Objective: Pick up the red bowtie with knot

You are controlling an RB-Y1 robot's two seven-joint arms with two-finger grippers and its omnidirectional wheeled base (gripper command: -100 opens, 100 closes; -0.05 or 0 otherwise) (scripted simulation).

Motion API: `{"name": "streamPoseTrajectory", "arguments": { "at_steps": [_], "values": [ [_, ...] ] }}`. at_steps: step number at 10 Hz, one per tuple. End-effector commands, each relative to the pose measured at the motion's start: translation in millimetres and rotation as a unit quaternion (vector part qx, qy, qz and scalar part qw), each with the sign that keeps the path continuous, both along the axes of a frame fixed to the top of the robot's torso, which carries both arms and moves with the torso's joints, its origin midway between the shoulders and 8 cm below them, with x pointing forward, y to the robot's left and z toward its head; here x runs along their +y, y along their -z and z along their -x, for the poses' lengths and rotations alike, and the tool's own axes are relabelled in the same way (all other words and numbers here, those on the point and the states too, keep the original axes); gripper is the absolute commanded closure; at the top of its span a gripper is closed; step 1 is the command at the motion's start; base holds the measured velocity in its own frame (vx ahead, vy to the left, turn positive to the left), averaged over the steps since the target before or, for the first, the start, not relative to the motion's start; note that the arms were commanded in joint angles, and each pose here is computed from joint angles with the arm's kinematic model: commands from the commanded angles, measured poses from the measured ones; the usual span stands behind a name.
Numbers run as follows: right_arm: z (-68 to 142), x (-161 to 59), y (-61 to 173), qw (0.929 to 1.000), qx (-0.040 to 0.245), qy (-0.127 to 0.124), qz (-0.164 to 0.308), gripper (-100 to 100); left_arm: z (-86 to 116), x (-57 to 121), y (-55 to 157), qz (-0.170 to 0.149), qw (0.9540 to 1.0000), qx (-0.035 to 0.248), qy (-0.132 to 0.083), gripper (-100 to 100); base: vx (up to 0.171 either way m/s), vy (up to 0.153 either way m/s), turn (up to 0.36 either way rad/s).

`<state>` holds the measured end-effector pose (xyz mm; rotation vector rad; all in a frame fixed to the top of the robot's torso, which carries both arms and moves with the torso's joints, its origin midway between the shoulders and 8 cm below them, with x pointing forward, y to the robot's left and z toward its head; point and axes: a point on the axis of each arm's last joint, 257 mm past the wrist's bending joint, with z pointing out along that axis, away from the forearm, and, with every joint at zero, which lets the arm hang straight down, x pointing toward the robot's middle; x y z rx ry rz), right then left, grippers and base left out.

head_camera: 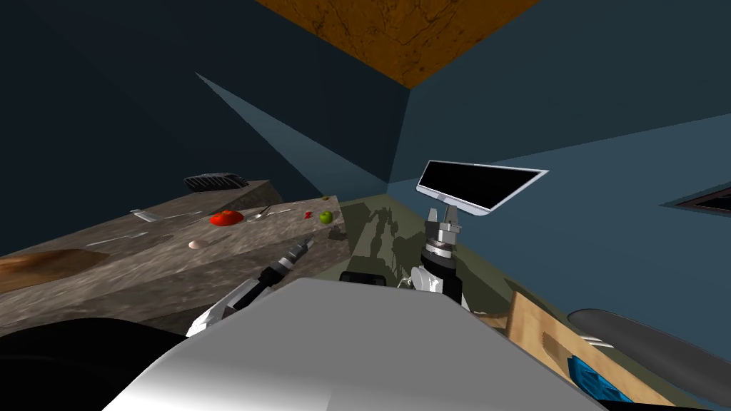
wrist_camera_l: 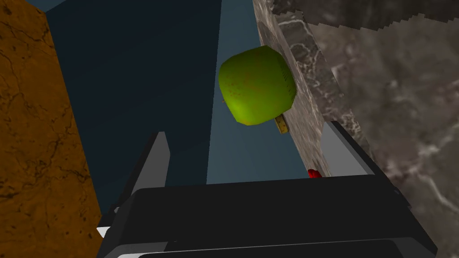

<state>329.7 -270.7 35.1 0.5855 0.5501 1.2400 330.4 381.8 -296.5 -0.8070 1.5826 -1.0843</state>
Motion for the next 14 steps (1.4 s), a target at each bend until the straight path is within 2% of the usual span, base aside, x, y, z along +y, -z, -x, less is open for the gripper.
{"name": "streamPoseTrajectory", "arguments": {
  "at_steps": [1, 2, 3, 11, 12, 13, 14],
  "values": [
    [0, 0, 0, 1.0, 0.0, 0.0, 0.0, 0, 14, 18.8, 16, -0.012, 0.9996, 0.026, -0.005, -100, 0.039, -0.036, -0.13],
    [0, 0, 0, 1.0, 0.0, 0.0, 0.0, 0, 24, 30.8, 23, -0.026, 0.9987, 0.044, 0.005, -100, 0.062, -0.058, -0.204],
    [0, 0, 0, 1.0, 0.0, 0.0, 0.0, 0, 32, 44.2, 36, -0.032, 0.9976, 0.061, -0.006, -100, 0.032, -0.031, -0.106],
    [0, 0, 0, 1.0, 0.0, 0.0, 0.0, 0, 32, 44.2, 36, -0.032, 0.9976, 0.061, -0.006, -100, -0.001, 0.001, 0.004],
    [0, 0, 0, 1.0, 0.0, 0.0, 0.0, 0, 22, 61.8, 19, -0.033, 0.998, 0.047, -0.026, -100, 0.041, 0.019, 0.066],
    [0, 0, 0, 1.0, 0.0, 0.0, 0.0, 0, 20, 69.4, 14, -0.034, 0.9979, 0.043, -0.034, -100, 0.078, 0.007, 0.029],
    [0, 0, 0, 1.0, 0.0, 0.0, 0.0, 0, 17, 86.5, 3, -0.037, 0.9973, 0.039, -0.051, -100, 0.11, -0.006, 0.006]
  ]
}}
